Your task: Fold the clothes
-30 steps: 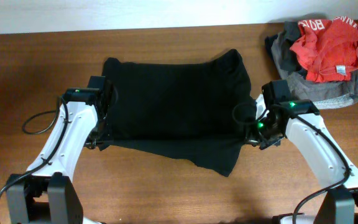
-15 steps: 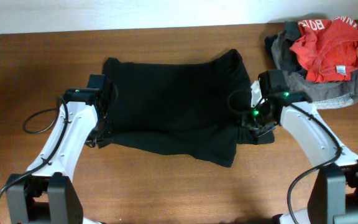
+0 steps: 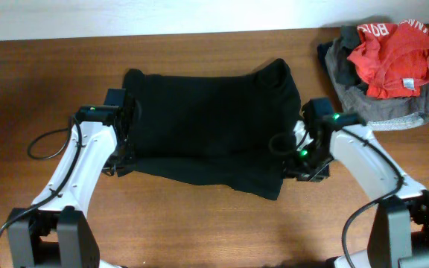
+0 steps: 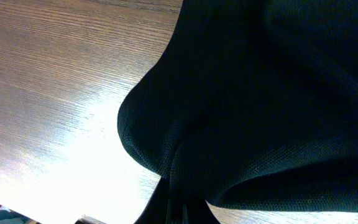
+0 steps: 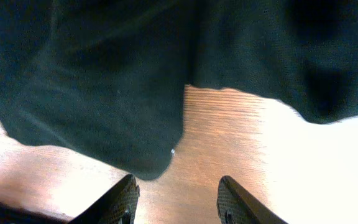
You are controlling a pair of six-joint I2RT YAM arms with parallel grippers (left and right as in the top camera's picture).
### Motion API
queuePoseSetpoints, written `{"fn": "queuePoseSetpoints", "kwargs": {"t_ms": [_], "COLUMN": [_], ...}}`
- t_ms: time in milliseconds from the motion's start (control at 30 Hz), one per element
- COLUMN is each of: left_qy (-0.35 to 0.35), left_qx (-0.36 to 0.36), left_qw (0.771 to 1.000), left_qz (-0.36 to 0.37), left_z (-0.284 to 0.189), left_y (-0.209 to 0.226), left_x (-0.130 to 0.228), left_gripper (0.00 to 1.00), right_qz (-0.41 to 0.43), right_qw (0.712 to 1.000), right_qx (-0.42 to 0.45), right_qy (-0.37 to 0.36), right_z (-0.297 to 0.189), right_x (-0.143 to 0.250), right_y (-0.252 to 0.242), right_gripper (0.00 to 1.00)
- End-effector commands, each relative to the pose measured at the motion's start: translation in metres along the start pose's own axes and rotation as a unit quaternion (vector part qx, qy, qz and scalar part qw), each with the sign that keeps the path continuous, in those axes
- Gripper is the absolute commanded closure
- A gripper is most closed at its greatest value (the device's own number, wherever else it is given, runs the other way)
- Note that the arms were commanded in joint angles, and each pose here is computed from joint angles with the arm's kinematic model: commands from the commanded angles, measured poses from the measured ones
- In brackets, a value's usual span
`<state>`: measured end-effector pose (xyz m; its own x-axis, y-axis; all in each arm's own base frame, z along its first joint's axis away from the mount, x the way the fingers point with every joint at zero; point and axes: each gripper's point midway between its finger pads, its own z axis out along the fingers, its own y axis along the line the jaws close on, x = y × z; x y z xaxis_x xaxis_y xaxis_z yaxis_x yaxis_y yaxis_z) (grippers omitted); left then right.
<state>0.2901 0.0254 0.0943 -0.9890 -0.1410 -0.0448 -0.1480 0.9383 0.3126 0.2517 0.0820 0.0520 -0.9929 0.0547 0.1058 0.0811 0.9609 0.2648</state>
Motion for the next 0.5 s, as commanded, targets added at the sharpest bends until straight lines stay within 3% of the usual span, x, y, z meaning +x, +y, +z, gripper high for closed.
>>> {"fn": "queuePoseSetpoints", "kwargs": {"t_ms": [0, 367, 400, 467], "left_qy": [-0.011, -0.012, -0.012, -0.011], "left_qx": [-0.006, -0.006, -0.006, -0.006], "left_qw": [1.000, 1.000, 1.000, 1.000], "left_qz": [0.002, 0.001, 0.001, 0.002], "left_z": [-0.003, -0.003, -0.003, -0.003], "left_y": [0.002, 0.002, 0.002, 0.002], "left_x": [-0.005, -0.006, -0.006, -0.005], "left_gripper": [0.99, 0.99, 0.99, 0.99], "right_qz": [-0.020, -0.017, -0.016, -0.010], "right_qw": [1.000, 0.999, 0.999, 0.999], "right_qx": [-0.017, -0.020, -0.020, -0.019], "right_qy": [0.000, -0.045, -0.045, -0.039], "right_z": [0.022, 0.050, 0.051, 0.052], "right_x": [0.009, -0.002, 0.000, 0.003], "right_y": [0.009, 0.004, 0.003, 0.002], "right_gripper": [0.54, 0.55, 0.63, 0.91]}}
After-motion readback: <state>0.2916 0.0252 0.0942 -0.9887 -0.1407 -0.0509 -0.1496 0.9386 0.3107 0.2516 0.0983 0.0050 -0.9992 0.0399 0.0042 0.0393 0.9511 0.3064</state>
